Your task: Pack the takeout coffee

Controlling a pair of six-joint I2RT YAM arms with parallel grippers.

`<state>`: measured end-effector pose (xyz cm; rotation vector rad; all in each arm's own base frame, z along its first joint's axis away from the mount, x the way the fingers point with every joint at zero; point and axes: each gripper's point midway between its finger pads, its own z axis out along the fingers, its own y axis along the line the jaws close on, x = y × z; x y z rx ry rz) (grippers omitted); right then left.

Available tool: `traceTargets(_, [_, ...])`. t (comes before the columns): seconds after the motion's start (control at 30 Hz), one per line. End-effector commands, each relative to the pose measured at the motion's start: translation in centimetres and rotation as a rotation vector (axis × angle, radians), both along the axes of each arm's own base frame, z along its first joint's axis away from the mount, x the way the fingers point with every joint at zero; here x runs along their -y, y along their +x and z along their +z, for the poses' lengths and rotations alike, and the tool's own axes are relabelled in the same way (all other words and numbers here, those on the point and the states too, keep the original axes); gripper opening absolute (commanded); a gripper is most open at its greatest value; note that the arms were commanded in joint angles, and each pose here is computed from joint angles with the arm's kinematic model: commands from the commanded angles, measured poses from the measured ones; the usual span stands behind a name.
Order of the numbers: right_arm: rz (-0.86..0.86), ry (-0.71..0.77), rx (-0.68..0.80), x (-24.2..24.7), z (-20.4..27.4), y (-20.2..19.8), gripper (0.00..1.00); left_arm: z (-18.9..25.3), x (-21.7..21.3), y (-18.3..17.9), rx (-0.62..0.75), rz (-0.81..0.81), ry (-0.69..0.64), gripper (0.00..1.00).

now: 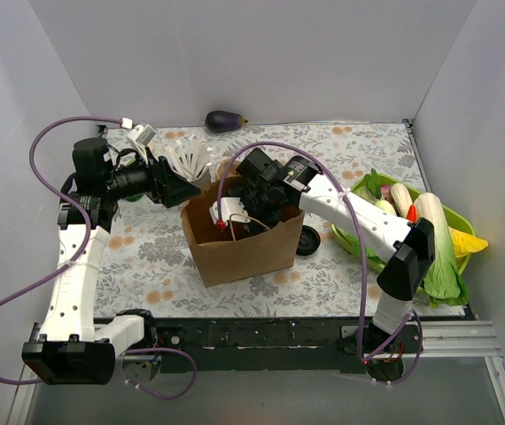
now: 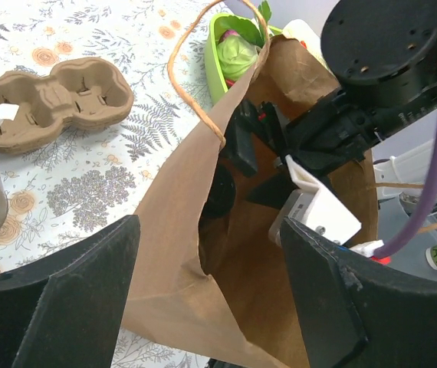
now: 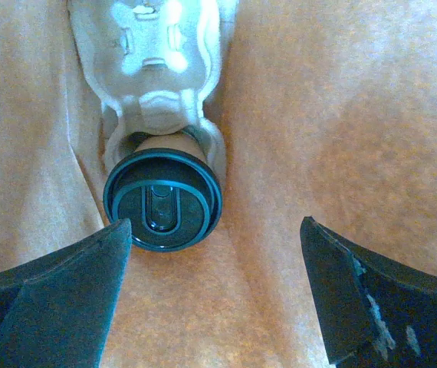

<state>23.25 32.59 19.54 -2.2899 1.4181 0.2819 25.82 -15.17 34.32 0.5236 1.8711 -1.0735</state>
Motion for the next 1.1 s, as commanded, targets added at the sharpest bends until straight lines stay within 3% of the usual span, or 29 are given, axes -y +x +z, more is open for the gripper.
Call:
traceTargets(0.0, [-0.014,0.049,0.029,-0.1,3.3,-0.3,0.98,0.4,0.1,-0.8,0.027,-0.015,-0.01,0.74])
traceTargets(0.5, [-0.033,0.115,0.09,-0.5,7.1,0.0,0.98,1.2,0.1,-0.7,0.049,-0.009,-0.02,0.74])
traceTargets(0.8, [-0.053,0.377,0.236,-0.8,15.9,-0.1,0.98,8.4,-1.2,2.6,0.254,0.122,0.023,0.74])
traceTargets(1.07, [-0.168,0.532,0.439,0.6,20.5,1.9,0.98,8.1,-2.6,7.4,0.246,0.234,0.058,0.72])
